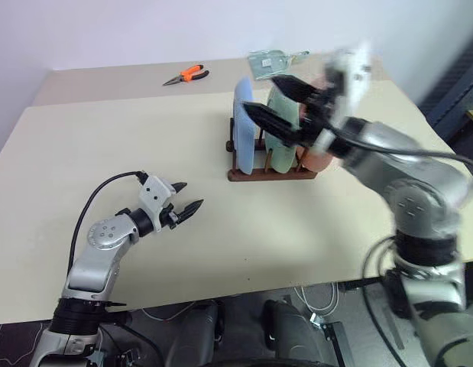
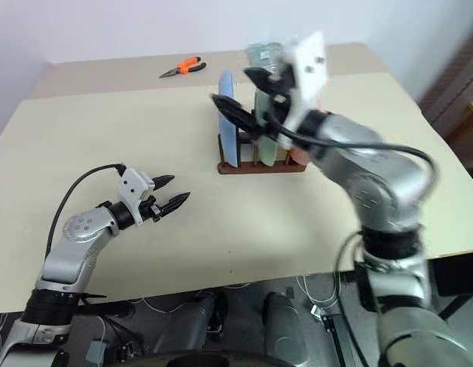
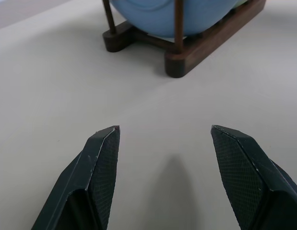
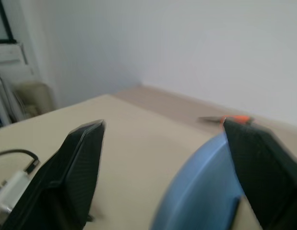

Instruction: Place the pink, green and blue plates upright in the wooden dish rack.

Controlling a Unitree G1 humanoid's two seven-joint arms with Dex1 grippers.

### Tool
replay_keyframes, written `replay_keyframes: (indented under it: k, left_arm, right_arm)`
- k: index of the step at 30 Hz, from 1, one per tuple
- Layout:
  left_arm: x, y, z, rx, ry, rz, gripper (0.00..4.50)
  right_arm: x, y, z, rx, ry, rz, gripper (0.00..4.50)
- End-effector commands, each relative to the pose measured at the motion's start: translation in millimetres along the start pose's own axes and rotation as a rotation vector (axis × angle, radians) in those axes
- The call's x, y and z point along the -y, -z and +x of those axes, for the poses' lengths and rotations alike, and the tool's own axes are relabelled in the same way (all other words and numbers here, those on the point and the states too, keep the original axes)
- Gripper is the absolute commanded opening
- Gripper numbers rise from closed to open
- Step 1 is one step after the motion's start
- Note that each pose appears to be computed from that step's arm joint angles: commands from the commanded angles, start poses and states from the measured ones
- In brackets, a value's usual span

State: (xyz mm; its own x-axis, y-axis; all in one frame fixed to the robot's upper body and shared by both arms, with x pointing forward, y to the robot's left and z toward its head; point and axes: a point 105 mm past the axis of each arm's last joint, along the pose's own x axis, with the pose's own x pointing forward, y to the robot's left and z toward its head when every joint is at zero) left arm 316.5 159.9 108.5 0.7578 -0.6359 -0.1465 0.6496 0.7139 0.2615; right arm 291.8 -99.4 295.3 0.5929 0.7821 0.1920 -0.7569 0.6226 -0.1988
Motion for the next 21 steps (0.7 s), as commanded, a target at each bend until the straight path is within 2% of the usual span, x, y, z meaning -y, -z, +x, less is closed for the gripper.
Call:
replay_keyframes:
  k: [1, 6, 9, 14, 21]
  left_arm:
    - [-8.7, -5.0, -4.8, 0.008, -0.018, 0.037, 3.11]
    - [-12.9, -3.4, -1.7, 0.001, -0.015, 0.041, 3.11]
    - [-14.1, -3.4, -0.3, -0.003, -0.010, 0.054, 3.11]
    - [-17.2, -0.3, -3.5, -0.008, -0.014, 0.066, 3.11]
    - [-23.5, -0.6, -8.5, -0.007, -0.068, 0.074, 3.11]
  right_arm:
    - [4.7, -7.2, -48.1, -0.045, 0.026, -0.079, 3.97]
    - [33.7, 64.6, -116.3, -0.401, 0.179, -0.098, 3.97]
    - [49.3, 95.6, -139.2, -0.500, 0.251, -0.114, 3.97]
    - [73.2, 122.2, -148.1, -0.522, 0.338, -0.139, 3.97]
    - [80.9, 137.9, -134.7, -0.516, 0.306, -0.173, 3.97]
